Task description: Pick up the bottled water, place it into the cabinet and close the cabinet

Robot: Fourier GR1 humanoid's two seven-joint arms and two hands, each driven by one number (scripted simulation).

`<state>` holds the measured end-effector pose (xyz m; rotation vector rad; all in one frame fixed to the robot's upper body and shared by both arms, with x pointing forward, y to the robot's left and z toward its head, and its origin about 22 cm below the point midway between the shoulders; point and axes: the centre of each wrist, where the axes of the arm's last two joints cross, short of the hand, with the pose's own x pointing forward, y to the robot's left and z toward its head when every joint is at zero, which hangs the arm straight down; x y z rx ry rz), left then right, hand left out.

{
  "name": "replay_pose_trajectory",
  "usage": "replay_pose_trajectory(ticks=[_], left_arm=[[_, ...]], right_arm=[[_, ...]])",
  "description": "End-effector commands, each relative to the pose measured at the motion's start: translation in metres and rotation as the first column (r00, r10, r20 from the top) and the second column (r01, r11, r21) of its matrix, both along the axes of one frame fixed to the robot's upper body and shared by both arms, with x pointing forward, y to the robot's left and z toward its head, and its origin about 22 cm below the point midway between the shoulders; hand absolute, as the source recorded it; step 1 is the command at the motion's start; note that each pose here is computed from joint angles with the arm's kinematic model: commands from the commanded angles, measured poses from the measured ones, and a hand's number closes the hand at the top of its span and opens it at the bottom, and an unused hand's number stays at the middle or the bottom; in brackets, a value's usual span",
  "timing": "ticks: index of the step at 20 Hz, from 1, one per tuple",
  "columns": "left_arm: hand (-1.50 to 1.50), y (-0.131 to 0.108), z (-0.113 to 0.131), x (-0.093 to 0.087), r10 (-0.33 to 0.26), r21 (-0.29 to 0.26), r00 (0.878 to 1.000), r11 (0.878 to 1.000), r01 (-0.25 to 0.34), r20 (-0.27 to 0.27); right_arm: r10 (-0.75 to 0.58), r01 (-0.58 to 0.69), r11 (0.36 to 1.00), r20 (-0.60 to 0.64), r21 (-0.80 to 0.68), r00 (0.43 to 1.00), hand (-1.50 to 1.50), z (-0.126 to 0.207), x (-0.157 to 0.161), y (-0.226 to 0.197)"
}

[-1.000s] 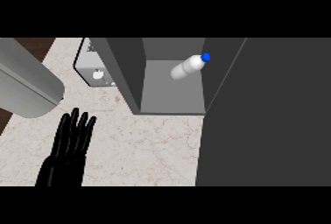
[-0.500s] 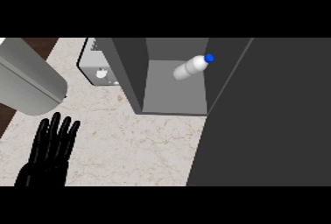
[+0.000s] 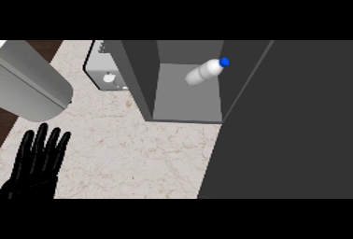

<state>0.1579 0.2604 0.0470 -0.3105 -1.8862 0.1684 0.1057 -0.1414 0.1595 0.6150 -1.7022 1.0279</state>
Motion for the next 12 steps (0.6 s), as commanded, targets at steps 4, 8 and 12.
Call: replay_pose_trajectory(ticks=[4, 8, 12], left_arm=[[-1.50, 0.011, 0.000, -0.007, -0.014, 0.000, 1.000, 1.000, 0.014, 0.006], [-1.50, 0.011, 0.002, -0.005, -0.036, -0.002, 0.999, 0.999, 0.036, 0.019], [-1.50, 0.019, 0.004, -0.004, -0.038, 0.000, 0.999, 0.999, 0.038, 0.013]], right_arm=[[-0.051, 0.050, 0.995, 0.013, 0.084, 0.999, 1.50, 0.008, 0.007, 0.037], [-0.029, 0.028, 0.997, 0.015, 0.065, 0.999, 1.50, 0.006, 0.014, 0.039], [-0.021, 0.019, 0.997, 0.032, 0.071, 0.999, 1.50, 0.010, 0.014, 0.036]])
